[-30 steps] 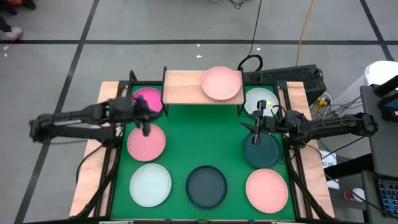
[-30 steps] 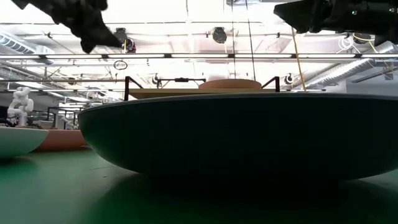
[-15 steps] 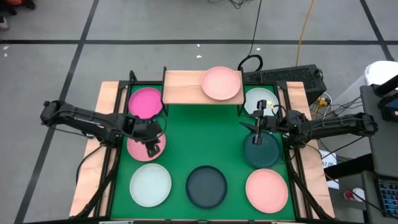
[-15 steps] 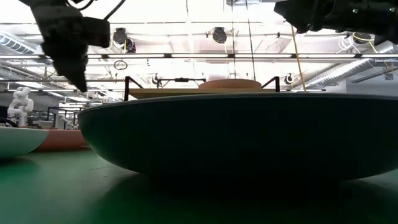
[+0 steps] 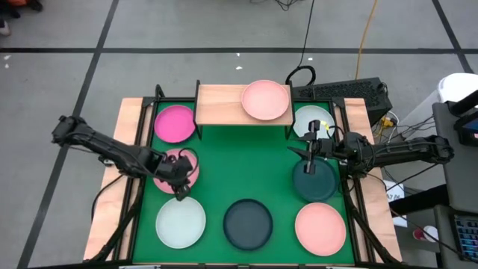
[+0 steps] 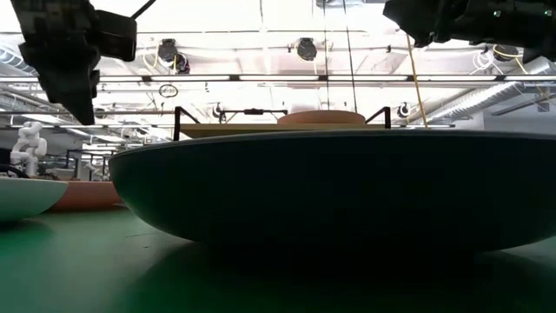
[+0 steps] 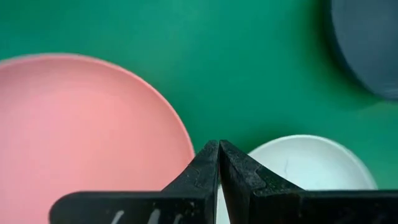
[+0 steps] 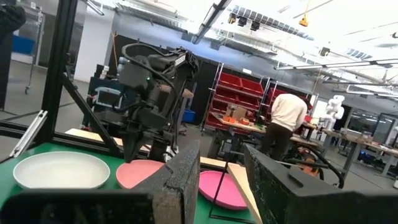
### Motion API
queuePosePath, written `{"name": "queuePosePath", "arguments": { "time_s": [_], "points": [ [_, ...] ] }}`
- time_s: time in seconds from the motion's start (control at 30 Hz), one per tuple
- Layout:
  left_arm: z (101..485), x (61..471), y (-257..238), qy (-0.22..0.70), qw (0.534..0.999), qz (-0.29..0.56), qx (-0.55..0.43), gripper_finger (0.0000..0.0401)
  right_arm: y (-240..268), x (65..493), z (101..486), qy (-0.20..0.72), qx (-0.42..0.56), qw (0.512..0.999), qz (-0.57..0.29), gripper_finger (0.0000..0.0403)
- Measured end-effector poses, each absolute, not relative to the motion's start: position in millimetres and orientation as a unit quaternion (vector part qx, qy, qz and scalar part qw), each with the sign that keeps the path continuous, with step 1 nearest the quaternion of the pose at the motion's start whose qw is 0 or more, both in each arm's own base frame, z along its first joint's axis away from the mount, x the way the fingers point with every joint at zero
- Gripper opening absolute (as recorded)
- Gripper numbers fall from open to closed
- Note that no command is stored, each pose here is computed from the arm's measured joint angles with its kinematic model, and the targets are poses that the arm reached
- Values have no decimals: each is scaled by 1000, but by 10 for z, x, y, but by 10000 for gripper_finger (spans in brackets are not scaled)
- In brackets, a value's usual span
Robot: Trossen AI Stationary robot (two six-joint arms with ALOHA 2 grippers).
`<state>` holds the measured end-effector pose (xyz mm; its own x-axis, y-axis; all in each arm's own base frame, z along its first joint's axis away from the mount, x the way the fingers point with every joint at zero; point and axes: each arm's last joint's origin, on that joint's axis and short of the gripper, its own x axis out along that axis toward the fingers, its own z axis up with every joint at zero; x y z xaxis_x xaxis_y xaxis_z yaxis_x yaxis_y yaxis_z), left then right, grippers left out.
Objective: Place and stack plates onto a shelf
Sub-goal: Stack the light pink plate on the light orange plate on the shelf
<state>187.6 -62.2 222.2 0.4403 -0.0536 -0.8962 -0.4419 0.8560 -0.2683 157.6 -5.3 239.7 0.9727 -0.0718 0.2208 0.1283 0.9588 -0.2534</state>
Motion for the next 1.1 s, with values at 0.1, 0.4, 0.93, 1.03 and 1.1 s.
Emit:
{"name": "queuePosePath", "arguments": {
  "time_s": [0.1,0.4,0.93,1.03,1.1],
  "points": [
    [2159,1910,-662,523,818,124,-208,23,-53,1576,2396,-105,-130,985,-50,110],
    [1894,2100,-765,558,797,124,-196,74,-52,1576,2396,-106,-123,986,-49,110],
    [1725,2119,-773,597,754,168,-215,83,-52,1576,2398,-106,-123,986,-49,110],
    [1641,2138,-780,612,743,175,-205,83,-52,1577,2398,-106,-121,986,-49,110],
    [1590,2146,-784,622,736,180,-198,83,-52,1576,2398,-106,-121,986,-49,110]
  ]
}}
